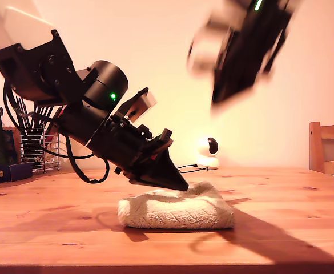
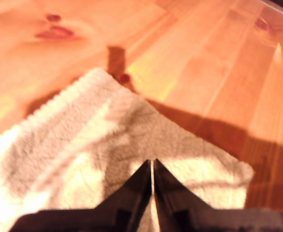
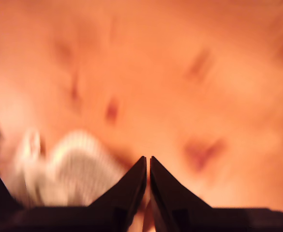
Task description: Fold the tea towel in front of you. After folding it, place it to the left side.
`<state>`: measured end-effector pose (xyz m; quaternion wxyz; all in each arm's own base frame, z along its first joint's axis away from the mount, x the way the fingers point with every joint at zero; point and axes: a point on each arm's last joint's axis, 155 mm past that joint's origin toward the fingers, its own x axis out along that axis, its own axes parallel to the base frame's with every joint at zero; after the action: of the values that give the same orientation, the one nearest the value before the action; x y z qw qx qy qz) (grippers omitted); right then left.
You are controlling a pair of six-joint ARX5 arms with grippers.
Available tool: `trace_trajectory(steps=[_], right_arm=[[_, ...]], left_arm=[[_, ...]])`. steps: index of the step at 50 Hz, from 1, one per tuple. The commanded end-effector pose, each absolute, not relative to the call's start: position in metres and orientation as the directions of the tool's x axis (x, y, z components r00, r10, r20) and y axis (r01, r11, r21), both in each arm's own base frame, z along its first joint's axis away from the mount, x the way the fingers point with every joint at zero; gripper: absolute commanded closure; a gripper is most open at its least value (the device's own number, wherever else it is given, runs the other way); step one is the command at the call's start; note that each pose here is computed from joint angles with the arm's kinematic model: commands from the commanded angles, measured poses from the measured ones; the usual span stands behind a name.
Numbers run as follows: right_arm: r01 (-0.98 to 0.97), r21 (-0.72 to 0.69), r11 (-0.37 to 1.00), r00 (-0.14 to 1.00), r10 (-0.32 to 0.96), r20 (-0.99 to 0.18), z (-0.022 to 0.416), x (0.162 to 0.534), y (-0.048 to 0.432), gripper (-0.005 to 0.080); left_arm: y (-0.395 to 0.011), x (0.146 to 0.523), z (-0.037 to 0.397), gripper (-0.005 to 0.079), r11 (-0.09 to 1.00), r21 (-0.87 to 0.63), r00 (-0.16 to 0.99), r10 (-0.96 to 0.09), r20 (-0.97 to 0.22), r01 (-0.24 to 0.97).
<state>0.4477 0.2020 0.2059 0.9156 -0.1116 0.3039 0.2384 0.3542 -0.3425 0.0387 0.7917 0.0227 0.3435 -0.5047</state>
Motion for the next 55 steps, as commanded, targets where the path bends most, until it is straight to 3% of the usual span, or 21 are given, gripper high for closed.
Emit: trace_trajectory(steps=[1,22,48,55], right_arm=[[-0.489,-0.059,0.870,0.730,0.372,-0.574,0.225,0.449,0.198,0.0765],[-0.476,-0.067,0.877,0.765,0.375,-0.524,0.260,0.436,0.186,0.0765],[-0.470,-0.087,0.878,0.759,0.352,-0.548,0.254,0.437,0.175,0.0765],[-0.462,-0.094,0.882,0.764,0.341,-0.548,0.254,0.439,0.168,0.0765]], left_arm=[[-0.338,0.350,0.013,0.0764,0.505,-0.328,0.228,-0.757,-0.612,0.798],[-0.295,0.359,-0.023,0.0764,0.674,-0.243,0.292,-0.577,-0.763,0.697],[-0.147,0.363,-0.067,0.0764,0.906,-0.106,0.228,-0.214,-0.950,0.410],[-0.100,0.359,-0.073,0.0764,0.931,0.005,0.202,-0.073,-0.977,0.364]])
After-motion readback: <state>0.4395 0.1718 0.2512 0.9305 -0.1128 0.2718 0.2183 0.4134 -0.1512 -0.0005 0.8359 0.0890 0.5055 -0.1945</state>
